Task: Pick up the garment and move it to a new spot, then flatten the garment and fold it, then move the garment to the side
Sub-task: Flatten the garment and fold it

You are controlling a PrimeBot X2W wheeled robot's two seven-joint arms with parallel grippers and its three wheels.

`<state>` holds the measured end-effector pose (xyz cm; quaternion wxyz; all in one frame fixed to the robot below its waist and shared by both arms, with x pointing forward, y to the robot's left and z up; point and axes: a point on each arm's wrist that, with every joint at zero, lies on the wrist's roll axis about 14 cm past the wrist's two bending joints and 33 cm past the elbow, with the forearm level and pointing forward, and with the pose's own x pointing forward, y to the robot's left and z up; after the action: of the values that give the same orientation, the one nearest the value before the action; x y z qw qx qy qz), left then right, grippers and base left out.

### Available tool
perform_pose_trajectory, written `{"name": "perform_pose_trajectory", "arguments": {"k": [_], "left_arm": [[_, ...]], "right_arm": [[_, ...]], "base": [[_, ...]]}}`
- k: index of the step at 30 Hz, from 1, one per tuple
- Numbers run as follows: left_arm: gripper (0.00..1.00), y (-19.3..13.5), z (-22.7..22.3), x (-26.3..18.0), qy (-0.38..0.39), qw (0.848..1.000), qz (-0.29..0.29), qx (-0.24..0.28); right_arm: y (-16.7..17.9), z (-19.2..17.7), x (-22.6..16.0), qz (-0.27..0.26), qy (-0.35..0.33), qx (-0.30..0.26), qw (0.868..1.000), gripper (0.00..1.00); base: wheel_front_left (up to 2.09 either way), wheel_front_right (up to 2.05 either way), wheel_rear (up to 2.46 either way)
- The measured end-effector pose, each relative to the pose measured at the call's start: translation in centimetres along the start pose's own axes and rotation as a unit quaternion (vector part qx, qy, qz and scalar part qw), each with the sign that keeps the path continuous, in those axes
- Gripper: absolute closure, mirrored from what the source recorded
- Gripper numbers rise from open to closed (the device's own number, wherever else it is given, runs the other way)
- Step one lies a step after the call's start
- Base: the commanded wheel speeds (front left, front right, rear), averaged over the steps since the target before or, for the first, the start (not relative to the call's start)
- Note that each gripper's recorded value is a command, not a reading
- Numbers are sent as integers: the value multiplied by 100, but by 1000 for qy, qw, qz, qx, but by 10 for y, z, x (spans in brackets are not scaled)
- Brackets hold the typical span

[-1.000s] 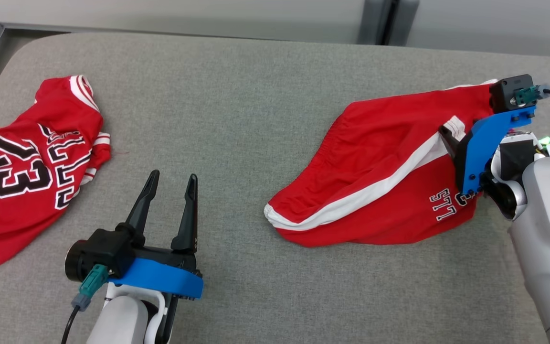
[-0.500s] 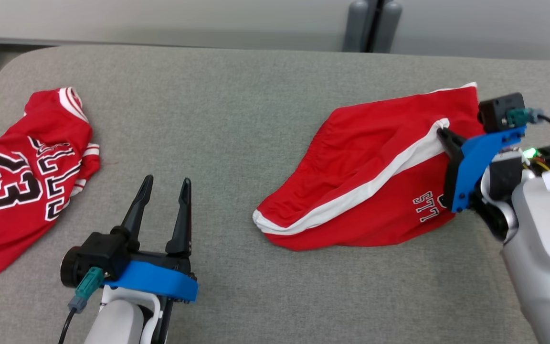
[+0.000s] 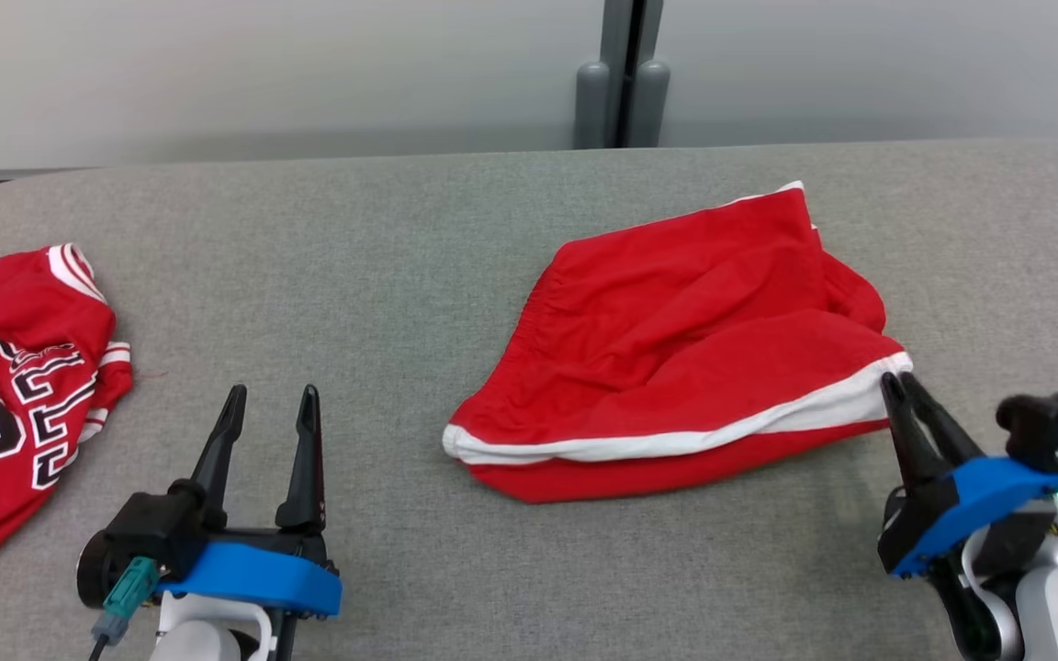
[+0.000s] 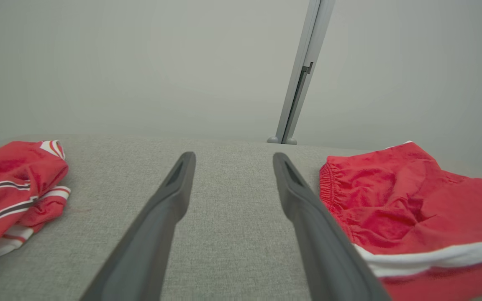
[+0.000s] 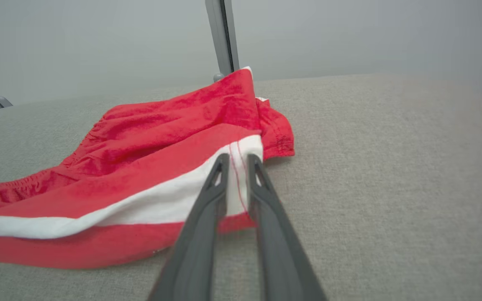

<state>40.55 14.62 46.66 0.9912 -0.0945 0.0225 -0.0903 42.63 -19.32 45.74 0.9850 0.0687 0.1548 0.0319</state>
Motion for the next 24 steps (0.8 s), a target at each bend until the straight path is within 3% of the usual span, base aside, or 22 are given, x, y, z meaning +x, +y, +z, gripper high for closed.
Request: {"name": "perform_pose_trajectory", "arguments": {"k": [16,24], "left_arm": [[0,-1,-3,-21,5,1000,14,-6],[0,-5,0,-30,1,1000,9,10]], "right_arm": [[-16,29,-61,-46,-141,-3,989,0],[-10,22,-70,-39,-141,7,989,0]], "base": [[0,0,0],[0,0,0]]}}
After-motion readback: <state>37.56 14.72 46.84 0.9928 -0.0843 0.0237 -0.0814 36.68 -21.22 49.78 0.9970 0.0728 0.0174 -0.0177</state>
